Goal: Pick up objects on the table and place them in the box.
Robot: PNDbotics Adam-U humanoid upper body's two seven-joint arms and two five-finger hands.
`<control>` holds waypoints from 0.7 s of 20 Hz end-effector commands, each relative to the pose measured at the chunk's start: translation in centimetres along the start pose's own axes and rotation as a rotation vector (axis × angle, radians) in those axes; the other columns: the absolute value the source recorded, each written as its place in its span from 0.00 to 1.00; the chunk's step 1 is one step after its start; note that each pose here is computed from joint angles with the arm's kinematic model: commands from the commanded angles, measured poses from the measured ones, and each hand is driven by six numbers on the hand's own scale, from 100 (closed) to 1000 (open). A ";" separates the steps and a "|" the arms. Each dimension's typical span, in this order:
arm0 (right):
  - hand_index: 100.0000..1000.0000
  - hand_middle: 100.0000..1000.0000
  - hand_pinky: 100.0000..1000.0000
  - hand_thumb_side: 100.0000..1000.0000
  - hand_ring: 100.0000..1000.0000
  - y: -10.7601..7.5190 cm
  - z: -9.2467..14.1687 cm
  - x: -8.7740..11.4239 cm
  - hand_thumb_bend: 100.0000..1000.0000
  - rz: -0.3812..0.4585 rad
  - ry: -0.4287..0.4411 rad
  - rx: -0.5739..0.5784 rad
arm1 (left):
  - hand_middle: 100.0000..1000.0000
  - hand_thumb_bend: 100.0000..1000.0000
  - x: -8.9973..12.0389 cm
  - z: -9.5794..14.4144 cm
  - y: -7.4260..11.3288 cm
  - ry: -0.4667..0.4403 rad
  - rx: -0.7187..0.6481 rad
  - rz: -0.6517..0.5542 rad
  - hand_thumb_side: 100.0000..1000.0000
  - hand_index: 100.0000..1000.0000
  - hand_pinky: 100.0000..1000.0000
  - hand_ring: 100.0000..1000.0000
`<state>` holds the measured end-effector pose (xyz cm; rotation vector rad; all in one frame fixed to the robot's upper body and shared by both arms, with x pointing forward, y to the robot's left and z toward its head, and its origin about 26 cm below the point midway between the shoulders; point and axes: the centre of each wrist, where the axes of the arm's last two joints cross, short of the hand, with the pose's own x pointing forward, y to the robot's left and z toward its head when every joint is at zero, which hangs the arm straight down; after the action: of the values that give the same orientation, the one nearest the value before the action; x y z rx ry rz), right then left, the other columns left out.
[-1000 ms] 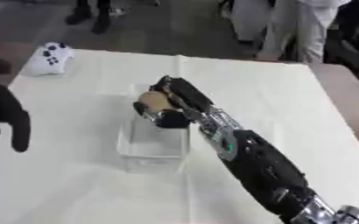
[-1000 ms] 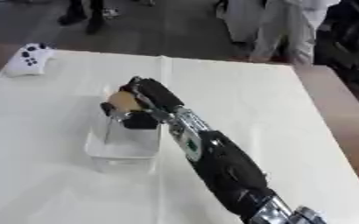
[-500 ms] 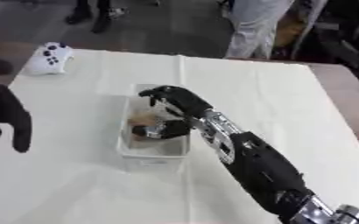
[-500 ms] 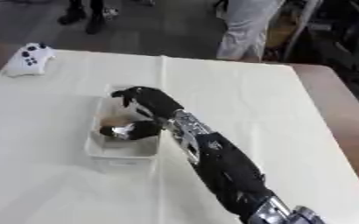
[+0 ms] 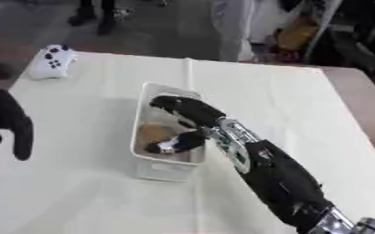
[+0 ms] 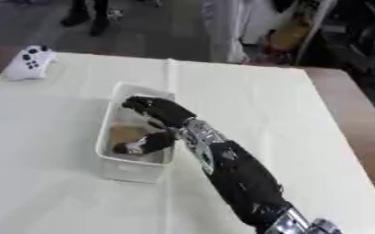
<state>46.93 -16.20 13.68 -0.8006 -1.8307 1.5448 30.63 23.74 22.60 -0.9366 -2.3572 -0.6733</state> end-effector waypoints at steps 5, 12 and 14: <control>0.93 0.86 0.54 1.00 0.80 -1.7 0.3 -0.6 0.65 -0.041 -0.004 -0.089 | 0.75 0.55 0.8 -0.6 0.1 -0.021 -0.022 -0.019 0.79 0.70 0.25 0.52; 0.22 0.00 0.00 1.00 0.00 -9.0 3.7 -3.4 0.00 -0.466 -0.127 -0.558 | 0.75 0.56 1.0 -0.4 0.3 -0.021 -0.008 -0.029 0.78 0.70 0.25 0.52; 0.19 0.00 0.00 1.00 0.00 -13.1 5.6 -4.2 0.00 -0.504 -0.176 -0.660 | 0.75 0.56 1.0 0.0 0.4 -0.010 -0.002 -0.035 0.79 0.70 0.25 0.52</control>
<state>45.23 -22.95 22.30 -0.4249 -2.3891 0.7790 30.58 24.02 22.41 -0.9216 -2.3629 -0.6568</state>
